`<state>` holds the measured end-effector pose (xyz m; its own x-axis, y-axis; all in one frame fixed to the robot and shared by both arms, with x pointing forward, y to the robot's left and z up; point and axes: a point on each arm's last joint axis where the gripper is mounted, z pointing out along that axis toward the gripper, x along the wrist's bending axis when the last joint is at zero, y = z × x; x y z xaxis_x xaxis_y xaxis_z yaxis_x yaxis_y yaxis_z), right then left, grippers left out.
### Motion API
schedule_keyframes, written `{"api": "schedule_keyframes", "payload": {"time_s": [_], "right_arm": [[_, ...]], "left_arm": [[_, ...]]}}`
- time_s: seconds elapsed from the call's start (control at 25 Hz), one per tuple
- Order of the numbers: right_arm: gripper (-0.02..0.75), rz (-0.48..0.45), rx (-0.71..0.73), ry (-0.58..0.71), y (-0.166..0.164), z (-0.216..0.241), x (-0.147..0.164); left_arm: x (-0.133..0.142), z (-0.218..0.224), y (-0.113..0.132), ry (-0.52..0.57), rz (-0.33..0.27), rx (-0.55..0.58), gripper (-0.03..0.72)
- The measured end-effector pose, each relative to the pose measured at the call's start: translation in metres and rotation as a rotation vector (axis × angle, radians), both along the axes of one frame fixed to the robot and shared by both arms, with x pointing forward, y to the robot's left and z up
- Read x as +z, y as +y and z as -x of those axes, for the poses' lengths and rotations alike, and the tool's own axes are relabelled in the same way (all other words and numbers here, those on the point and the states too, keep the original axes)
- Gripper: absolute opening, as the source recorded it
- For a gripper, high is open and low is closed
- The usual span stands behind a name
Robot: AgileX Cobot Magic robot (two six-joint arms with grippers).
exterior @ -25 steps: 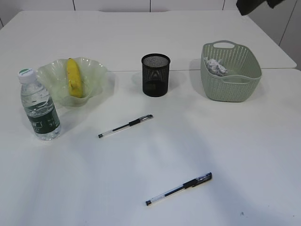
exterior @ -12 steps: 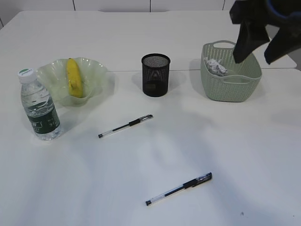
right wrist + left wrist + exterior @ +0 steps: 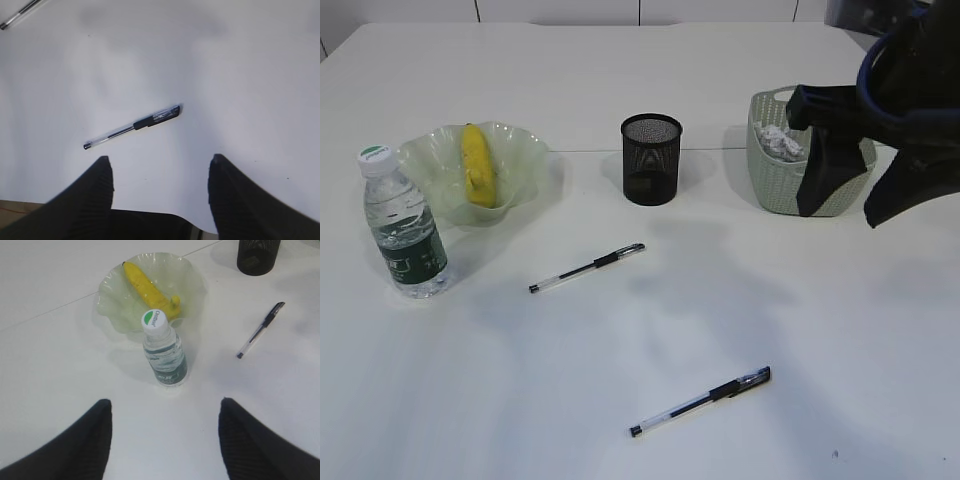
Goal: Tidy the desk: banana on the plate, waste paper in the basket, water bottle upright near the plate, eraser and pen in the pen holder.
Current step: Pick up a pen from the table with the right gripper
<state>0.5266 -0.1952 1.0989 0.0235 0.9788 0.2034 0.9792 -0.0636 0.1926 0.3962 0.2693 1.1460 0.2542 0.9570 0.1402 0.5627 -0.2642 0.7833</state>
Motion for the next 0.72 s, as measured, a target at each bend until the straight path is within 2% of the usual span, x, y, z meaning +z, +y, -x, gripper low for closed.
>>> {"api": "schedule_keyframes", "payload": {"time_s": [0.28, 0.44, 0.72], "right_arm": [[0.449, -0.064, -0.061, 0.026, 0.004, 0.001, 0.001], [0.449, -0.133, -0.233, 0.081, 0.008, 0.002, 0.002], [0.449, -0.189, -0.465, 0.147, 0.011, 0.003, 0.002]], "left_arm": [[0.0, 0.0, 0.0, 0.005, 0.003, 0.0, 0.475], [-0.001, 0.004, -0.001, 0.033, 0.028, -0.003, 0.475], [0.005, 0.015, 0.001, -0.001, 0.048, -0.006, 0.475]]}}
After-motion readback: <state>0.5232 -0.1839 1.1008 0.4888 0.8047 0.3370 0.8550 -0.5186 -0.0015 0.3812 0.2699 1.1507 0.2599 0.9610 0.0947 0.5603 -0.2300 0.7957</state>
